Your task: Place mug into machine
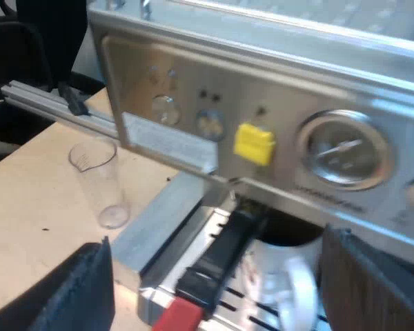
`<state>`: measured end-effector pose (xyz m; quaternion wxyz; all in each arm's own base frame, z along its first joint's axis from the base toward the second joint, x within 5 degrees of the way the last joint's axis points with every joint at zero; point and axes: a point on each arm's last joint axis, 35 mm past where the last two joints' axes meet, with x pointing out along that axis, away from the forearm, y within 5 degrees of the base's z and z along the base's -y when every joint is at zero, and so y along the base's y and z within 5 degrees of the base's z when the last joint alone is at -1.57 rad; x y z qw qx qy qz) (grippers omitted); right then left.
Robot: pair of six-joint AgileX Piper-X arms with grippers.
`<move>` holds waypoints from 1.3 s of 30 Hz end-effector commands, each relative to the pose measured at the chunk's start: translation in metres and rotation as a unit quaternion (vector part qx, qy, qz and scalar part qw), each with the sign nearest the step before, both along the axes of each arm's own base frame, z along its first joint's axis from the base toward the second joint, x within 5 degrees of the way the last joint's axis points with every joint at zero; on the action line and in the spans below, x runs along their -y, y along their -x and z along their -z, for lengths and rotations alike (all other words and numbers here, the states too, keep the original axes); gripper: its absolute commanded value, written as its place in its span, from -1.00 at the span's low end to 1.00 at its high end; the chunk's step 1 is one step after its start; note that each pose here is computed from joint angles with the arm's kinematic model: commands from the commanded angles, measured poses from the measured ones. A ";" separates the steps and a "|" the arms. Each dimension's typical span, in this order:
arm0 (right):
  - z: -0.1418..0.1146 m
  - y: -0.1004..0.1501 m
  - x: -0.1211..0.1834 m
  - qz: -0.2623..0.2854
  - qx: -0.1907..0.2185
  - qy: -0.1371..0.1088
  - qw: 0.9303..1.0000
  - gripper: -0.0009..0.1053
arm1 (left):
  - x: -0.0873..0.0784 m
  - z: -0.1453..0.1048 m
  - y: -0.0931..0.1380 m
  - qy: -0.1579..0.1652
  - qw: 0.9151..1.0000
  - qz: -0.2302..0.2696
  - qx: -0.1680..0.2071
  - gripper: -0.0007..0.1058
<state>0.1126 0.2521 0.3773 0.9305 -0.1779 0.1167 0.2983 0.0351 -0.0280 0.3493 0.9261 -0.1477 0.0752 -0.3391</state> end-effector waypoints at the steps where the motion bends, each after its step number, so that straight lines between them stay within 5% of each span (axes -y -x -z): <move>1: -0.014 -0.002 0.013 -0.011 0.001 -0.001 1.000 0.24 | 0.000 -0.011 0.000 0.012 1.000 0.002 0.002 0.68; 4: -0.026 -0.012 0.034 -0.004 -0.019 -0.031 0.999 0.24 | 0.002 -0.034 -0.003 0.014 1.000 -0.002 0.010 0.68; 18: -0.056 -0.033 0.128 0.102 -0.043 -0.042 0.993 0.24 | 0.011 -0.083 -0.056 -0.013 0.996 -0.084 -0.022 0.68; 19: -0.056 -0.035 0.154 0.137 -0.059 -0.037 0.988 0.24 | 0.009 -0.085 -0.061 -0.013 0.995 -0.091 -0.026 0.68; 28: -0.056 -0.035 0.208 0.222 -0.079 -0.028 0.971 0.23 | -0.018 -0.083 -0.072 -0.010 0.981 -0.183 -0.061 0.68; 35: -0.057 -0.025 0.238 0.277 -0.077 -0.023 0.957 0.23 | -0.020 -0.083 -0.070 -0.013 0.979 -0.190 -0.074 0.68; 39: -0.060 -0.010 0.251 0.309 -0.061 0.000 0.949 0.23 | -0.019 -0.085 -0.061 -0.019 0.978 -0.189 -0.087 0.68</move>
